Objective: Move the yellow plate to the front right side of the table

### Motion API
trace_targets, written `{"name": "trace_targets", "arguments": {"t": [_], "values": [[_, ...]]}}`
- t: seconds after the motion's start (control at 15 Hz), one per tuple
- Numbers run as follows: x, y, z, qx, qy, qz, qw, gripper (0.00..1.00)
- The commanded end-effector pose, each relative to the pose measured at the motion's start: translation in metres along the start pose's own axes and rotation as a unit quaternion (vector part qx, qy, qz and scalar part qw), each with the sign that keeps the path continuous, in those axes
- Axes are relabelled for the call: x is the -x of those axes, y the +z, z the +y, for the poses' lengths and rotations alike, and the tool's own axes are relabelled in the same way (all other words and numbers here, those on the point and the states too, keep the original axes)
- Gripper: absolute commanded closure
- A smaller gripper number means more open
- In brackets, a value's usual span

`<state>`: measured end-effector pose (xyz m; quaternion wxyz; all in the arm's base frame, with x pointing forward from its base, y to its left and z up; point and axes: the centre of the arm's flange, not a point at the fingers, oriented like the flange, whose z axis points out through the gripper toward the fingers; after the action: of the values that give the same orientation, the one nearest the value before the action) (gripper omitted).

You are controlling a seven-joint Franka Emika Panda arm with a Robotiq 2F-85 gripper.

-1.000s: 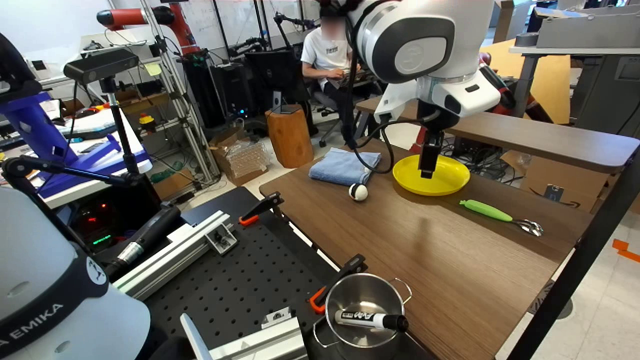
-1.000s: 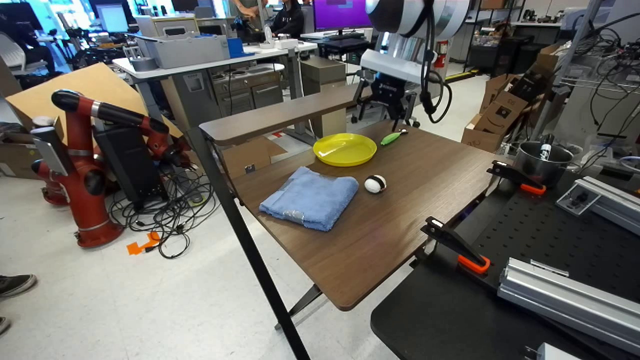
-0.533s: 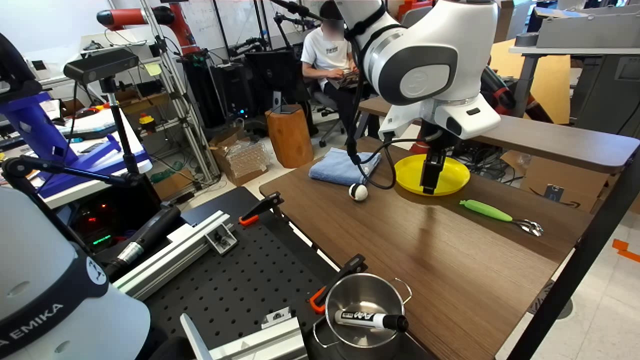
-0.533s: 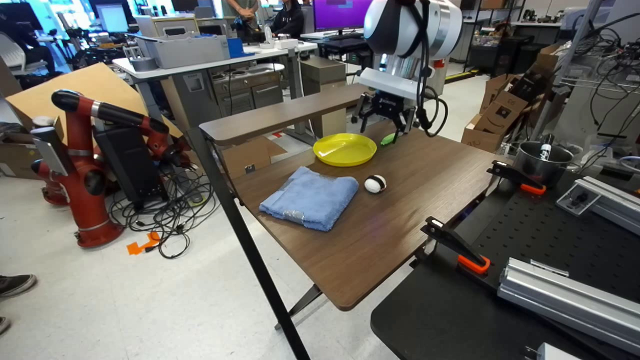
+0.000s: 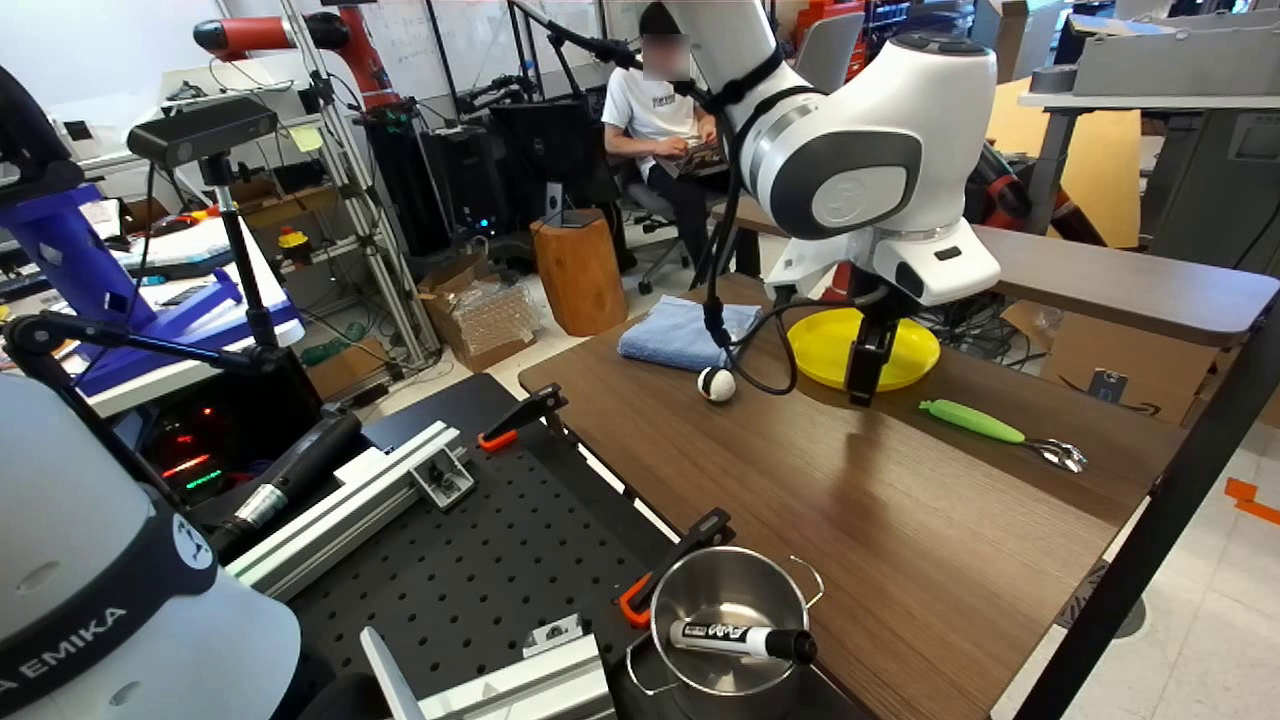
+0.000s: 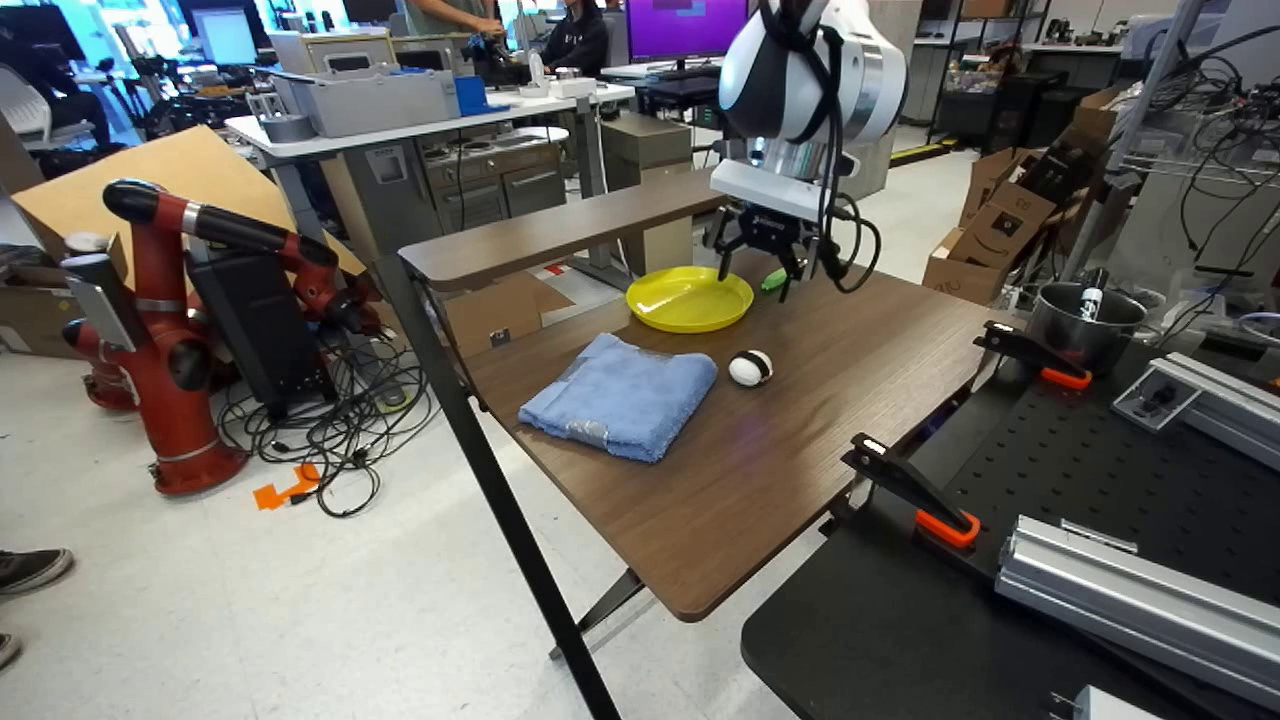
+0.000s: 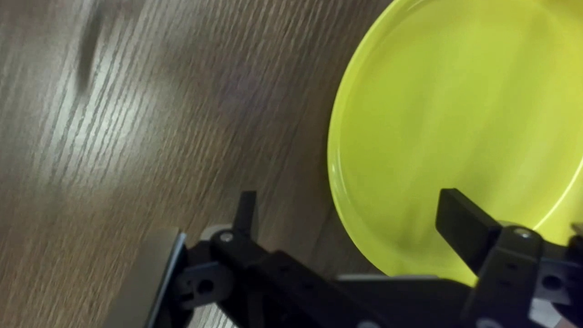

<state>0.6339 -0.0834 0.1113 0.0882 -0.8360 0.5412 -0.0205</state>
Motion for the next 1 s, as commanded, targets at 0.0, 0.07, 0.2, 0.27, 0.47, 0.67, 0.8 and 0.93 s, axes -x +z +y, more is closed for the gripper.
{"name": "trace_targets", "arguments": {"t": [0.0, 0.07, 0.2, 0.27, 0.47, 0.67, 0.8, 0.93], "values": [[-0.0059, 0.0084, -0.0100, -0.001, 0.014, 0.015, 0.9998, 0.00], [-0.0069, 0.0102, -0.0111, -0.002, 0.017, 0.016, 0.9997, 0.00], [-0.0083, 0.0127, -0.0115, -0.001, 0.020, 0.017, 0.9997, 0.16], [-0.0086, 0.0138, -0.0119, 0.000, 0.020, 0.018, 0.9996, 0.28], [-0.0096, 0.0153, -0.0125, -0.001, 0.020, 0.017, 0.9997, 0.51], [-0.0104, 0.0167, -0.0131, 0.000, 0.020, 0.018, 0.9996, 0.73], [-0.0093, 0.0176, -0.0119, 0.001, 0.018, 0.018, 0.9997, 0.88], [-0.0083, 0.0171, -0.0107, 0.001, 0.017, 0.018, 0.9997, 1.00]]}}
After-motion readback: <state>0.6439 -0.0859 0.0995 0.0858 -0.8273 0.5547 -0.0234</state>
